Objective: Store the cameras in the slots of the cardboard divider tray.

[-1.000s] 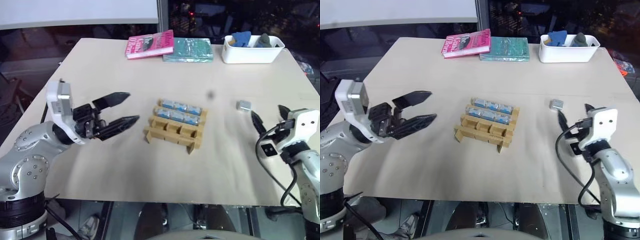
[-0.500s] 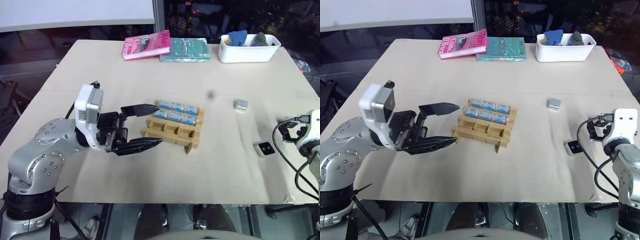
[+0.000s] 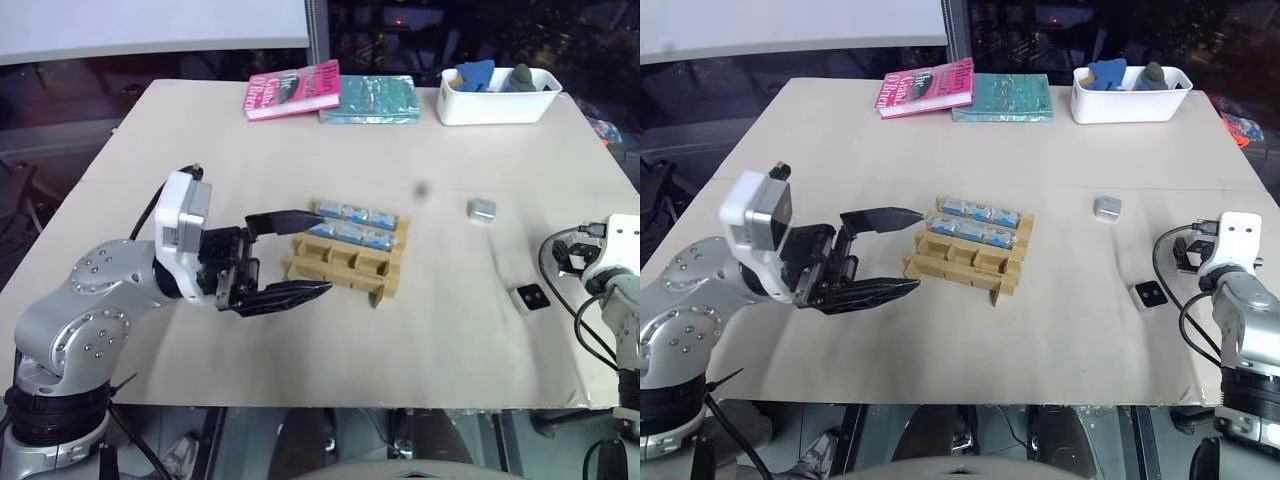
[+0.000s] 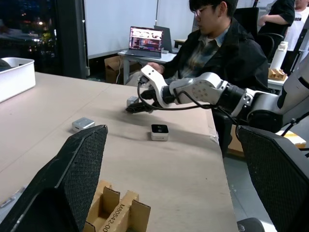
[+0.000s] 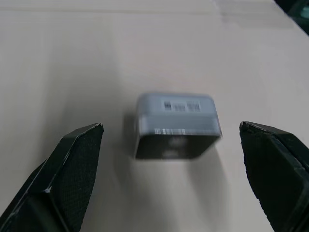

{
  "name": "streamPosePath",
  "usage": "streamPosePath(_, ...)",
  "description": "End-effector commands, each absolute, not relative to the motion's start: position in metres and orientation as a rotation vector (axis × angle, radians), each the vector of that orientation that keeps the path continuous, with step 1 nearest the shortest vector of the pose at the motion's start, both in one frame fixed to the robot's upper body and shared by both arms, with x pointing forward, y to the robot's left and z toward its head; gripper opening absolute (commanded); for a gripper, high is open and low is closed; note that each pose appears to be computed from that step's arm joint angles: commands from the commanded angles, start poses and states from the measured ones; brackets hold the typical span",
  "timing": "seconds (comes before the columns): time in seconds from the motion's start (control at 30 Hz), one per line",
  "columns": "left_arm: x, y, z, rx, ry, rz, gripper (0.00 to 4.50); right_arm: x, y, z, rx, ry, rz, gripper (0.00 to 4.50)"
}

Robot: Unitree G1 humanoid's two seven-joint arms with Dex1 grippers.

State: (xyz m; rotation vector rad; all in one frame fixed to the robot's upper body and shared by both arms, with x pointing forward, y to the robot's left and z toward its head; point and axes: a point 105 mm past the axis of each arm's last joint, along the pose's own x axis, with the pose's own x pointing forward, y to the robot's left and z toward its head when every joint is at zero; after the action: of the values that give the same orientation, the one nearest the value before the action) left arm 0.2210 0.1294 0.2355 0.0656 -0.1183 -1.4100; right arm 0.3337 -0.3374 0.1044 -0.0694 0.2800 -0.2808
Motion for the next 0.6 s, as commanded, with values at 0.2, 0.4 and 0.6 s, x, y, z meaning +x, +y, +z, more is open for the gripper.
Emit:
streamPosePath(0.2, 0.217, 0.129, 0.245, 0.108, -0.164, -1.399, 4.5, 0.339, -0.341, 0.11, -0.07, 0.243, -0.295, 2.09)
streamPosePath(0.4, 0.227, 0.128, 0.242, 0.122, -0.169, -1.325, 4.5, 0.339, -0.337, 0.132, -0.035, 0.156, -0.258, 1.95)
streamPosePath(0.6, 0.246, 0.124, 0.238, 0.139, -0.208, -1.208, 4.5, 0.336, -0.281, 0.173, 0.291, 0.032, 0.025, 1.95)
